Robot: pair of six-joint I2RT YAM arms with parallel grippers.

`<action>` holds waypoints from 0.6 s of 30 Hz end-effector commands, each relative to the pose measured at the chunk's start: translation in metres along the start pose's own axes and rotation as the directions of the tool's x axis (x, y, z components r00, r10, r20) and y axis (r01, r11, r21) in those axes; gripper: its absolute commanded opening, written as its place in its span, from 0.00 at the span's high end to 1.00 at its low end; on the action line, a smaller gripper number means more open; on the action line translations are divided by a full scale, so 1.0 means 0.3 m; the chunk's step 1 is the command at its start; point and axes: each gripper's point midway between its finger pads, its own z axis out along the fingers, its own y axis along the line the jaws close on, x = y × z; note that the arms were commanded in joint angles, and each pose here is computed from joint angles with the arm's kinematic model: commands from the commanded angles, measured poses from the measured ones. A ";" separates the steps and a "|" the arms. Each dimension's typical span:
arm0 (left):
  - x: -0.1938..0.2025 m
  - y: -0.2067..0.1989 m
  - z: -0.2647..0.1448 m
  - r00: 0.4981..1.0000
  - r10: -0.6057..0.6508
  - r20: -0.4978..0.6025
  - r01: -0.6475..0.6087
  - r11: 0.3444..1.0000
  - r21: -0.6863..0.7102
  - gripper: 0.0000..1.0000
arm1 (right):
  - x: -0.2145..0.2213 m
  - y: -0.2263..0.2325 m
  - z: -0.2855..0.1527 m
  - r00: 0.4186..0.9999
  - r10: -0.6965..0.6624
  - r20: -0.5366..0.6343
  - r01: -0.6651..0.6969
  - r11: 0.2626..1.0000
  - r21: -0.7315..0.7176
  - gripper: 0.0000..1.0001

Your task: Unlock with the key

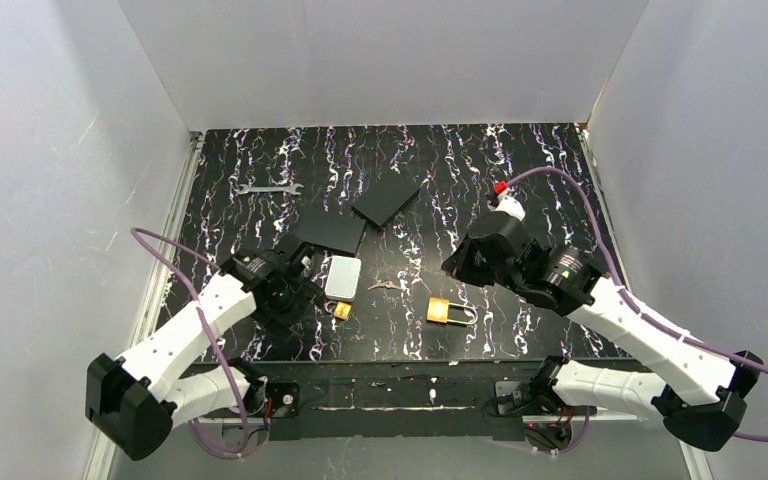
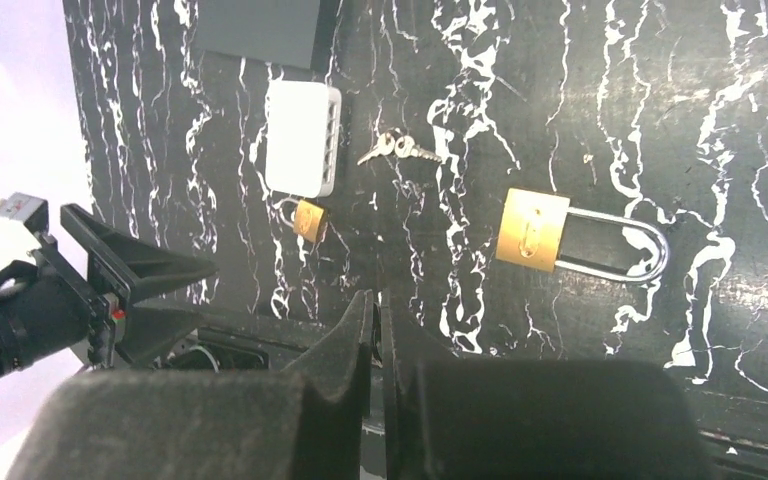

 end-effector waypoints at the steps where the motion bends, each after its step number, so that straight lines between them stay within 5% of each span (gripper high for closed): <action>1: -0.021 -0.003 0.007 0.998 -0.042 0.043 0.045 0.996 -0.073 0.32 | -0.085 -0.002 -0.008 0.998 0.005 0.069 -0.006 1.000 0.012 0.99; 6: -0.025 -0.070 0.074 0.997 -0.037 0.062 0.042 0.996 -0.081 0.34 | -0.052 -0.008 0.064 0.999 0.004 -0.043 -0.006 0.999 -0.034 0.99; 18: -0.008 -0.217 0.187 0.994 0.101 0.029 -0.095 0.981 -0.171 0.42 | -0.190 -0.124 0.019 0.999 -0.045 -0.009 0.045 0.998 0.039 0.99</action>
